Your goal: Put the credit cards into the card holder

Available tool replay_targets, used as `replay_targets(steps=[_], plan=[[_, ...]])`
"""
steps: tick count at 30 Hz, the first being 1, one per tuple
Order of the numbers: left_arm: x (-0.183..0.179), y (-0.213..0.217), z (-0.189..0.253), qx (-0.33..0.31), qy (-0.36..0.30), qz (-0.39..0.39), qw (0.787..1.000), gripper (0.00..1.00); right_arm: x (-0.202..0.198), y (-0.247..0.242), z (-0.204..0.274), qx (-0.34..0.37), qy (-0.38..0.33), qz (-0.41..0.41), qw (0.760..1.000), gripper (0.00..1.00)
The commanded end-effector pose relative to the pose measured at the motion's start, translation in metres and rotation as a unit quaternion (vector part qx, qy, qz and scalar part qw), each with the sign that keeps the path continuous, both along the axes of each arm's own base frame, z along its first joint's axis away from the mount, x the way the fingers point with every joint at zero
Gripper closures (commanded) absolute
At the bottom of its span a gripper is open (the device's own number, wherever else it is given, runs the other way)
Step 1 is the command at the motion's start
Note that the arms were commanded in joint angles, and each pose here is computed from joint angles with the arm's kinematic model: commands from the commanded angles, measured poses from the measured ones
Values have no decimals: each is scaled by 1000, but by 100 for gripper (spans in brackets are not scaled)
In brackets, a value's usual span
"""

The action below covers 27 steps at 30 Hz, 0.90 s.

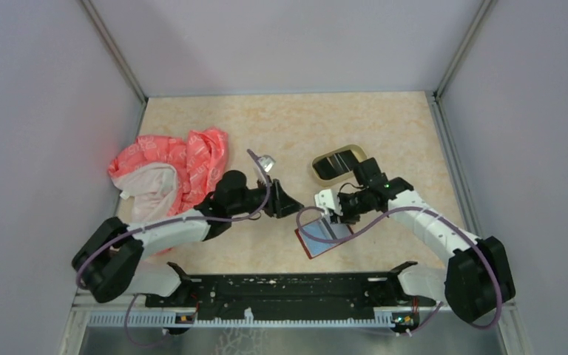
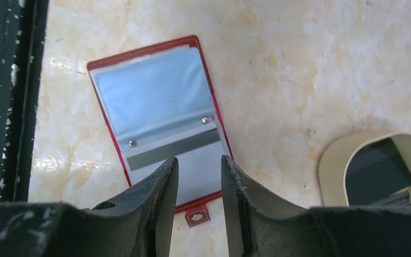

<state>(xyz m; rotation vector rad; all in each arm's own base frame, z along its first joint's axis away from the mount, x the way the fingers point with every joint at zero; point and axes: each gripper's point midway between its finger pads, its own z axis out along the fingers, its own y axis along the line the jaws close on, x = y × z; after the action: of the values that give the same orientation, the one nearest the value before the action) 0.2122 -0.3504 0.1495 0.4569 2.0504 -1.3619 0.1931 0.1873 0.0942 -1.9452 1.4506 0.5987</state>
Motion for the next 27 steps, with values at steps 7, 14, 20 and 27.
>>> replay_targets(steps=[7, 14, 20, 27], plan=[[-16, 55, -13, -115, -12, 115, 987, 1, 29, -26, -28, -58, 68, -102, 991, 64], [-45, 29, -66, -26, 136, 113, 984, 15, 40, -39, -47, -105, 88, -153, 979, 64], [-57, 31, -101, 53, 190, 199, 960, 9, 39, -47, -59, -135, 108, -165, 971, 64], [-71, 15, -121, 59, 249, 213, 943, 7, 33, -54, -70, -160, 129, -171, 964, 65]])
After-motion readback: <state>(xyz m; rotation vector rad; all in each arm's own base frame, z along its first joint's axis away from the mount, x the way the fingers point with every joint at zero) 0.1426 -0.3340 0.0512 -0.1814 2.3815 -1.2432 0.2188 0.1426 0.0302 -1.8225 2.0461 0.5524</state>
